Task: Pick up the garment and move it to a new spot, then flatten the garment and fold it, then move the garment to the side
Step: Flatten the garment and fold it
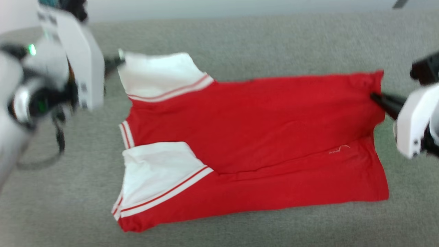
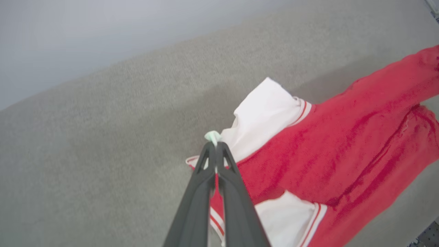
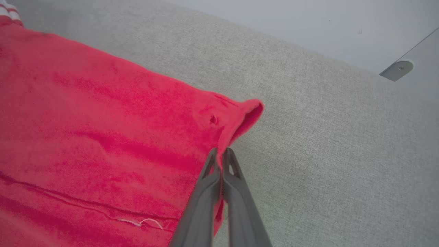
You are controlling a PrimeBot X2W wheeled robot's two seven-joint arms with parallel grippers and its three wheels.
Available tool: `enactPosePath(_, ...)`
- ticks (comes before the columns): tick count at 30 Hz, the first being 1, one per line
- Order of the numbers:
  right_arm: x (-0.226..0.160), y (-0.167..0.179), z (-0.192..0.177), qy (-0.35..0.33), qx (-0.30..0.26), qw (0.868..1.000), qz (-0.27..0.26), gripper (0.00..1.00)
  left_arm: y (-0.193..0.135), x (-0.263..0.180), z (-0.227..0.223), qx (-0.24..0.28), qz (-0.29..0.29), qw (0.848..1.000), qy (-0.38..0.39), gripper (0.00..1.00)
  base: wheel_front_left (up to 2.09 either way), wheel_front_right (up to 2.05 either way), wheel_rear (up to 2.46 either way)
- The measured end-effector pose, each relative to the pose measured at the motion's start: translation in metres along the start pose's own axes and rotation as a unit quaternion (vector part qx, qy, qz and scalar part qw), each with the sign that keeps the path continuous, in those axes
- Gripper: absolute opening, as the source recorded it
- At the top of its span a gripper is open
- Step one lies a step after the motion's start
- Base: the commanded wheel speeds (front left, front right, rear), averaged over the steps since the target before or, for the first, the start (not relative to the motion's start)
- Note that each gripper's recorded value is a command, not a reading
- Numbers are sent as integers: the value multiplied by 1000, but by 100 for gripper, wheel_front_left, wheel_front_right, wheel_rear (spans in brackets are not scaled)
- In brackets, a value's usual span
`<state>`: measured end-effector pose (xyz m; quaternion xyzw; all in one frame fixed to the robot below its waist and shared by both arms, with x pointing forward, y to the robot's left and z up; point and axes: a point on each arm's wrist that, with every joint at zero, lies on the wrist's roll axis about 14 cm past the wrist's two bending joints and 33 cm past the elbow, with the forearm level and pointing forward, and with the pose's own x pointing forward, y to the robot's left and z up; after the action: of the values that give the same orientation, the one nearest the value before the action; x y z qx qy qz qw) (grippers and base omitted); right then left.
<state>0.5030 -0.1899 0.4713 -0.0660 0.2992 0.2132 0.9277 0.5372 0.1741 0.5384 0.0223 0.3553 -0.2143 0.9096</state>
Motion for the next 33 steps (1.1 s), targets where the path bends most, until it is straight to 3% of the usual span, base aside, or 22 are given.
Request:
enactPosePath(5,-17,8,-14,3,12,1000,9,0,-18,-42,-42,2,17,1000,19,0,0,0,0)
enactPosePath(11,-31,11,-54,37,43,998,3,0,-52,-68,-108,-39,2,997,63,0,0,0,0)
enactPosePath(20,-36,33,-109,108,79,991,15,0,-66,-54,-176,-92,-18,986,138,0,0,0,0)
enactPosePath(30,-33,42,-117,130,74,989,20,0,-66,-34,-206,-131,-27,975,175,0,0,0,0)
enactPosePath(31,-33,43,-117,131,73,988,20,0,-66,-33,-205,-132,-28,976,171,13,0,0,0)
enactPosePath(32,-34,43,-116,133,71,988,21,12,-64,-32,-204,-133,-26,977,166,24,0,0,0)
enactPosePath(33,-34,43,-114,132,69,989,20,29,-62,-33,-202,-131,-23,978,161,44,0,0,0)
